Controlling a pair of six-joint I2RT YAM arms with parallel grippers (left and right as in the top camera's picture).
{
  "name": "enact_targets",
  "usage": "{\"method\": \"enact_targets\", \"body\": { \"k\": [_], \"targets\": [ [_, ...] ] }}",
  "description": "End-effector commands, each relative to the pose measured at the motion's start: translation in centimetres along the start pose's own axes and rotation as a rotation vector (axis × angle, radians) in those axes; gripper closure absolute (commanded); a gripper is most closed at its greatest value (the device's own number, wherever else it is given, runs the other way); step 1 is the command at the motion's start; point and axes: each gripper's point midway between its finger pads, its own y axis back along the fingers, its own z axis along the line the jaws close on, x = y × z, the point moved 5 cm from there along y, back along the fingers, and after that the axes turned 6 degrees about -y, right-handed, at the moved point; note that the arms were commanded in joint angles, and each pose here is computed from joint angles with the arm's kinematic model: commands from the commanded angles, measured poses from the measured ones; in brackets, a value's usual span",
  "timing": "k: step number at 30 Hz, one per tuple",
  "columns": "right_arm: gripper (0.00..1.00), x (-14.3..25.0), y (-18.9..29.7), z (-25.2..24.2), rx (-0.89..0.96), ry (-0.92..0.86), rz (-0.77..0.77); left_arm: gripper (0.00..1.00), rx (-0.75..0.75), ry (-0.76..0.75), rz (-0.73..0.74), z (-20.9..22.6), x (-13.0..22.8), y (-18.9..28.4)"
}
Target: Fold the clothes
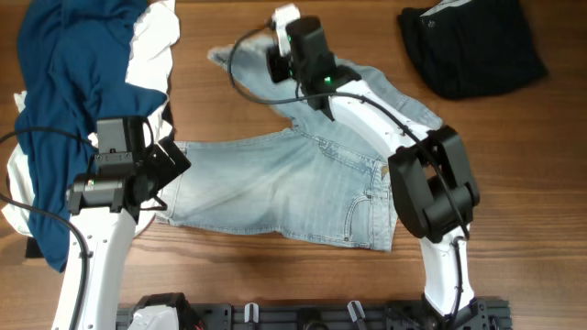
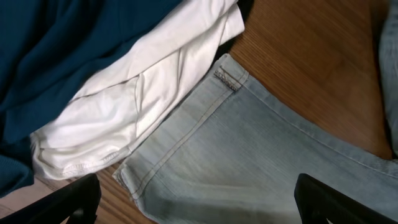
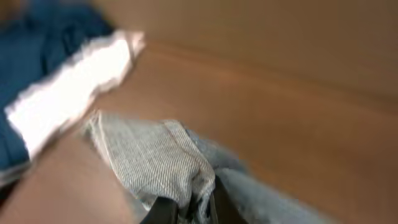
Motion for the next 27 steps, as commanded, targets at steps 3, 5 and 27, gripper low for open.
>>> {"method": "enact_targets", "body": {
  "k": [3, 5, 27],
  "targets": [
    [0.12, -1.6, -1.9, -3.1, 0.034, -0.021, -0.161, 0.0, 0.0, -0.003, -0.035, 0.0, -0.7, 0.1],
    [0.0, -1.7, -2.5, -4.3, 0.043, -0.053, -0.2, 0.0, 0.004, -0.003, -0.042, -0.1, -0.9, 0.1],
    [0.01, 17.1, 18.4, -8.7, 0.445, -0.557, 1.072, 0.0, 0.109, -0.136, -0.057, -2.3, -2.3, -1.9]
  ]
}}
